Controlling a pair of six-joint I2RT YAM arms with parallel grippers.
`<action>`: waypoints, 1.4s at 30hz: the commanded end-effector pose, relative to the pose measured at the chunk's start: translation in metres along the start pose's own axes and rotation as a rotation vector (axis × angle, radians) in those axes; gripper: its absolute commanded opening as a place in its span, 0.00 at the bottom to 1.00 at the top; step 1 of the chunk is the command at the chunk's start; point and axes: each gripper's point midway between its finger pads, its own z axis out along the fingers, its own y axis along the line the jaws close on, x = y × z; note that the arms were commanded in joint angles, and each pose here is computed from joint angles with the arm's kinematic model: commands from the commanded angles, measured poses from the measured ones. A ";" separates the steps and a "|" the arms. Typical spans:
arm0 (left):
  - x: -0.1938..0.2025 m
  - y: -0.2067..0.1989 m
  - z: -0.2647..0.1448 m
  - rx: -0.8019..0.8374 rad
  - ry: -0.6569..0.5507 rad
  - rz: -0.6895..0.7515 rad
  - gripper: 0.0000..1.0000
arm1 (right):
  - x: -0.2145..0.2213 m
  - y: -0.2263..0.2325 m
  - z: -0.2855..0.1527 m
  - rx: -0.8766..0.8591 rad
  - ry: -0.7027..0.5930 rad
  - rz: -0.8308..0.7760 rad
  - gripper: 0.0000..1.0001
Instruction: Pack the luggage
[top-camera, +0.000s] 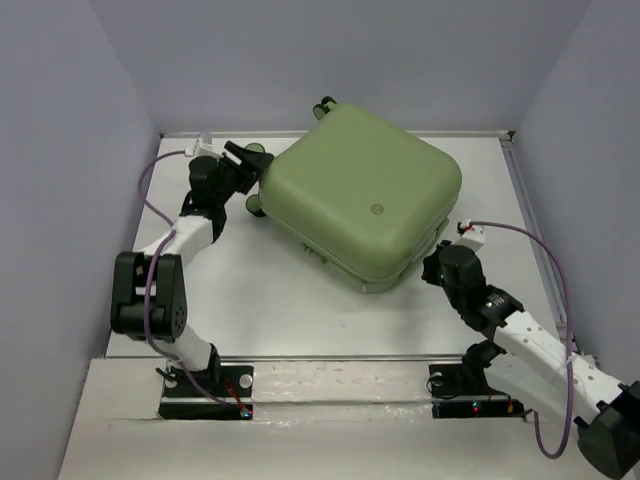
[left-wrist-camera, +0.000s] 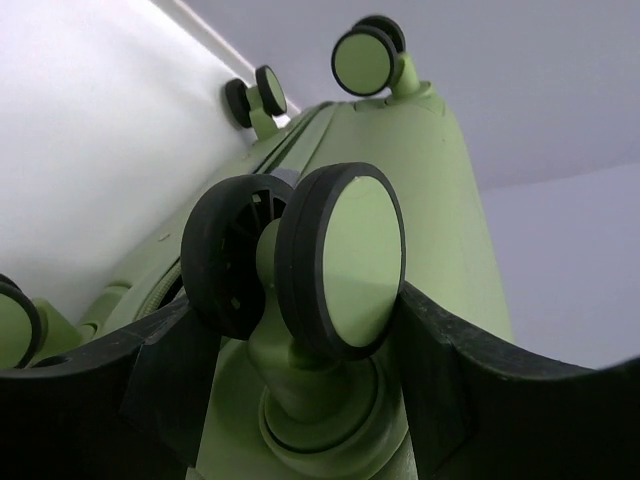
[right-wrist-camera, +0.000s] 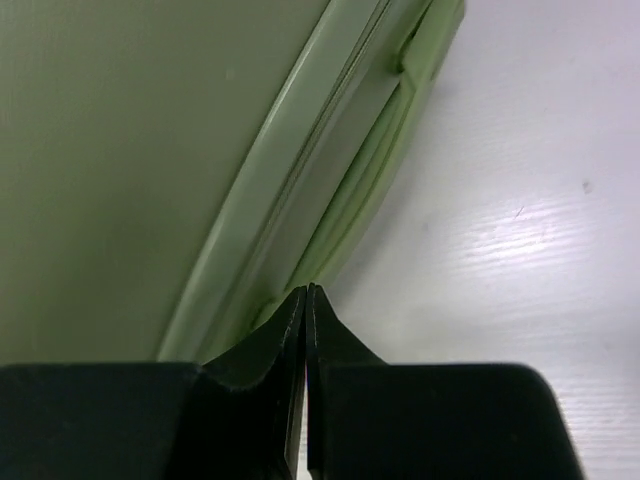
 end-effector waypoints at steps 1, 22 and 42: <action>-0.013 -0.065 -0.066 0.212 -0.162 0.137 0.06 | -0.076 0.019 0.016 -0.146 -0.110 -0.035 0.07; 0.051 -0.033 -0.192 0.134 -0.217 0.242 0.06 | -0.111 0.103 -0.036 -0.616 -0.014 -0.085 0.39; 0.076 0.015 -0.179 0.054 -0.168 0.232 0.06 | 0.031 0.063 0.000 -0.515 0.068 -0.026 0.55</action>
